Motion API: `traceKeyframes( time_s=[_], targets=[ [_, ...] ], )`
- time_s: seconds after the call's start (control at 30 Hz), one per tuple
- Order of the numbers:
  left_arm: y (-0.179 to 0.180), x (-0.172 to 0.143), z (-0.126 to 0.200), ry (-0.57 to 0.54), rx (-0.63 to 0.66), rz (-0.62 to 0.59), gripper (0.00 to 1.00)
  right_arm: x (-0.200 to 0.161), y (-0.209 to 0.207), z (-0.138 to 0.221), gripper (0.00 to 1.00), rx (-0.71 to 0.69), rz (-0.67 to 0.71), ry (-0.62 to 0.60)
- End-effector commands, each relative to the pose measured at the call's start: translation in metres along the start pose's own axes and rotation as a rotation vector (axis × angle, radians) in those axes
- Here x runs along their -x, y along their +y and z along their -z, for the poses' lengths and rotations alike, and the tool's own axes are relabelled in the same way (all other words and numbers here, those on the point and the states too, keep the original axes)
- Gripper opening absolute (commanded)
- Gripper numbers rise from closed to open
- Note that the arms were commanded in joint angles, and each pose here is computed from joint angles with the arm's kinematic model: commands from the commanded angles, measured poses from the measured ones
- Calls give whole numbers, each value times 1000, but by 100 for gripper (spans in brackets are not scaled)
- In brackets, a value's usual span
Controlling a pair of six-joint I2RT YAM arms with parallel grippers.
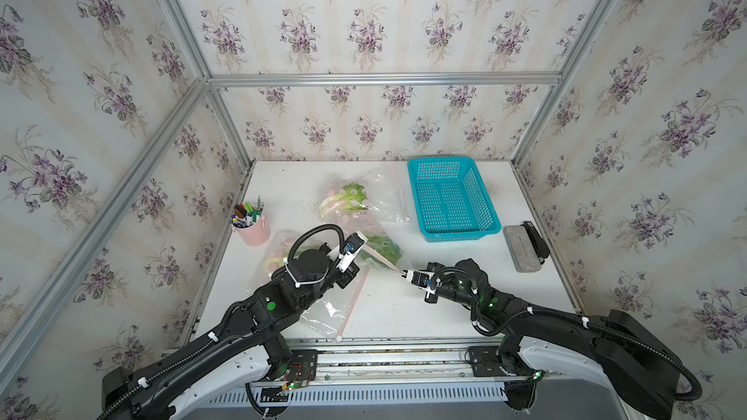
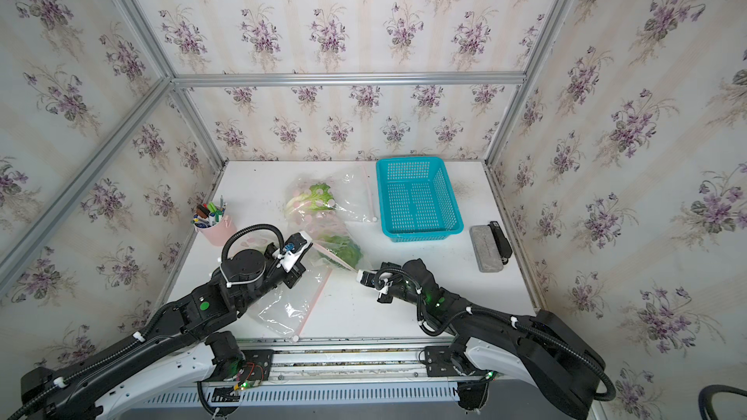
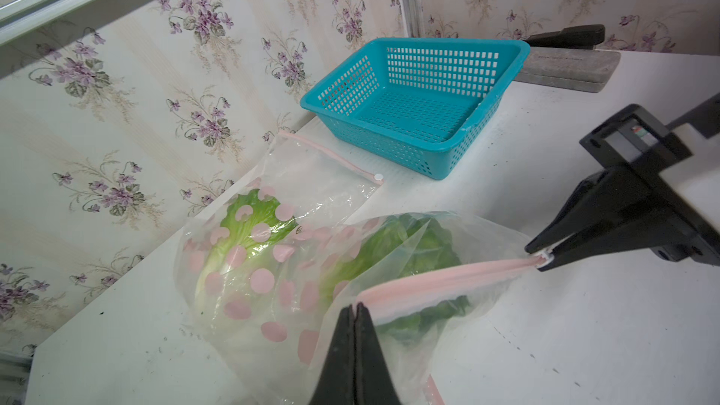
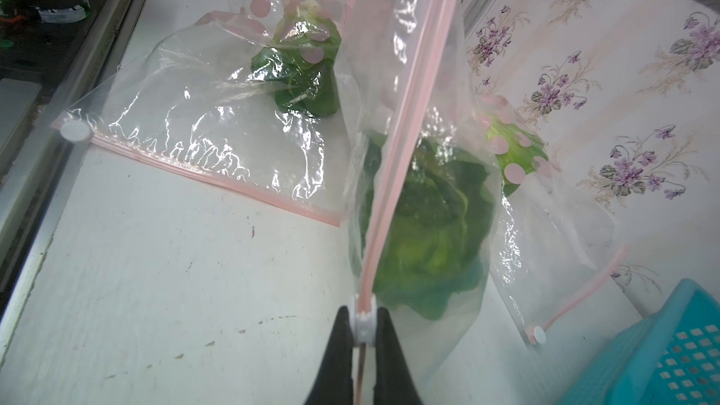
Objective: Open the zip-top bag and take out the chinese cabbages
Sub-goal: Unzip the zipper on the zipper food storage bag, then pick up the Chinese cabbage from the zipper food storage bag.
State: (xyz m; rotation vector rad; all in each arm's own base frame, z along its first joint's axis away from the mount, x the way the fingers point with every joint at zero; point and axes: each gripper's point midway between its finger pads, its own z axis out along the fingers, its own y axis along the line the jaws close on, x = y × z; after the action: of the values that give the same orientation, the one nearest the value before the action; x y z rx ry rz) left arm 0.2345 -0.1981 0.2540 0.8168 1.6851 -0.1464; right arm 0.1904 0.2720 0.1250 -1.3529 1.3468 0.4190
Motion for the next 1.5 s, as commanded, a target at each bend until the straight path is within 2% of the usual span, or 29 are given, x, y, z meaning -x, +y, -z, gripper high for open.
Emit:
traceKeyframes(
  time_s=[0.0,0.47,0.67,0.7,0.73,0.77,0.87,0.93,1.07,1.13,1.2,1.23,1.3,1.37,1.47],
  targets=[
    [33,15,4,-30,162,55,0,-15,-2,-1,0,-16,8,74],
    [70,13,11,-4,342,123,0,-36,-5,0,0,-17,23,212],
    [71,10,9,-4,337,154,0,-37,-10,1,0,-47,13,217],
    [68,10,8,-8,317,154,0,-36,-11,1,9,-59,4,213],
    [64,11,8,-14,291,154,0,-35,-12,1,29,-62,-5,208],
    [59,12,7,-23,260,151,0,-33,-11,1,41,-61,-8,203],
    [37,14,4,-48,137,136,0,-17,-20,4,55,-109,-66,137],
    [21,9,1,-33,51,133,0,1,-30,9,57,-153,-138,68],
    [-10,-11,-7,63,-106,146,0,39,-45,24,53,-201,-283,-95],
    [-19,-20,-8,82,-140,179,0,54,-58,35,43,-249,-392,-167],
    [-23,-26,-6,86,-153,199,0,62,-71,44,27,-300,-514,-206],
    [-24,-29,-4,86,-154,206,0,63,-74,46,21,-309,-581,-207],
    [-26,-32,-1,80,-163,219,0,62,-73,43,15,-282,-698,-179],
    [-27,-34,2,74,-171,234,0,56,-65,34,11,-230,-805,-119],
    [-31,-35,5,69,-187,251,0,46,-36,15,9,-76,-908,-21]
  ],
)
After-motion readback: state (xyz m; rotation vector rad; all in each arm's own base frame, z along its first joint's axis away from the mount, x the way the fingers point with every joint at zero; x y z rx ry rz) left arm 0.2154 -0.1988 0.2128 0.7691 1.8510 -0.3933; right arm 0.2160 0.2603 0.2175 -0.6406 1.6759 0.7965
